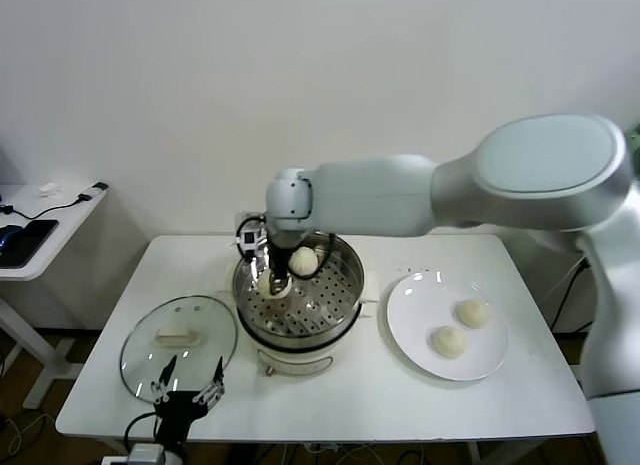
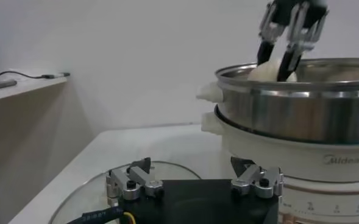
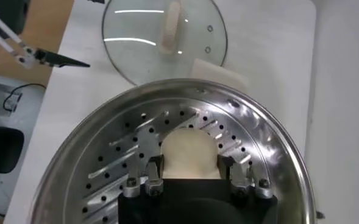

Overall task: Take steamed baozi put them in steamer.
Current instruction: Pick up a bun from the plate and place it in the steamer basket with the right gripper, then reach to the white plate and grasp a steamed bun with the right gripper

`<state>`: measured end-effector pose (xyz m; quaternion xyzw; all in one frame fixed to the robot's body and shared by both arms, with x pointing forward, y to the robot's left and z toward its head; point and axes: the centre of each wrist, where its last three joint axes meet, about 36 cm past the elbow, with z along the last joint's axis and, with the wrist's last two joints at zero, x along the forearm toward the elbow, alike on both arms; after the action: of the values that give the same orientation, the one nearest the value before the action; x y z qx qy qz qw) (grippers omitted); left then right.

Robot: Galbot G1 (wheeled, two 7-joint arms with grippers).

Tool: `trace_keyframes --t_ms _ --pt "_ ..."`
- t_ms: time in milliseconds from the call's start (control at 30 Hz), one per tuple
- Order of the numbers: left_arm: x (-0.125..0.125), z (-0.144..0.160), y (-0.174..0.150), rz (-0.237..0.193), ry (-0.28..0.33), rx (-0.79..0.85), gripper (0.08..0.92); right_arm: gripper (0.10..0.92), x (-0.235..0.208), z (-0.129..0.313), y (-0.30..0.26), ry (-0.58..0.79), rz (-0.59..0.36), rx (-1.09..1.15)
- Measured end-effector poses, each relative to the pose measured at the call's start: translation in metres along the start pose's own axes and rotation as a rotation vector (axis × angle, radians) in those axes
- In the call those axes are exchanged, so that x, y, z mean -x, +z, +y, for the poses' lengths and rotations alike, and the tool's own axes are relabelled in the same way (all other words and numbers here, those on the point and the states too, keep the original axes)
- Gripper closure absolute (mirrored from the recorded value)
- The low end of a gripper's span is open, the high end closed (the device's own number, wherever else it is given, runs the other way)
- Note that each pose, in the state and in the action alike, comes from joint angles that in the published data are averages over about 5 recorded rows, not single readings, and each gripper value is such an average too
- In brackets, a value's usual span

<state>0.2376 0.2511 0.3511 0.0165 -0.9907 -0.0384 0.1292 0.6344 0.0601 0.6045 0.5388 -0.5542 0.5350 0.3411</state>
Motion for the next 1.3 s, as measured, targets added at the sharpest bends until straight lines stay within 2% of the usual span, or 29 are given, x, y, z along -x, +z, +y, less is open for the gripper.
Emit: trace_keyframes --t_ms 233,500,767,1067,1300 --pt "0.001 0.0 -0.001 -0.002 0.002 0.001 0.177 0.407 0.02 -0.001 -0.003 0.006 -0.01 0.014" --pt "0.001 0.0 -0.001 -0.002 0.002 0.0 0.177 0.219 0.024 -0.001 -0.004 -0.004 -0.028 0.017" --pt "-0.001 -0.001 -0.005 -0.007 0.003 0.0 0.177 0.2 -0.008 -0.016 0.018 -0.008 -0.025 -0.014" --pt "-0.002 0.001 -0.007 -0.01 -0.002 0.002 0.177 0.2 -0.093 -0.035 0.101 -0.031 -0.006 -0.025" --pt "-0.001 0.003 -0.008 -0.01 -0.004 0.006 0.177 0.2 -0.137 -0.011 0.205 -0.06 0.052 0.027"
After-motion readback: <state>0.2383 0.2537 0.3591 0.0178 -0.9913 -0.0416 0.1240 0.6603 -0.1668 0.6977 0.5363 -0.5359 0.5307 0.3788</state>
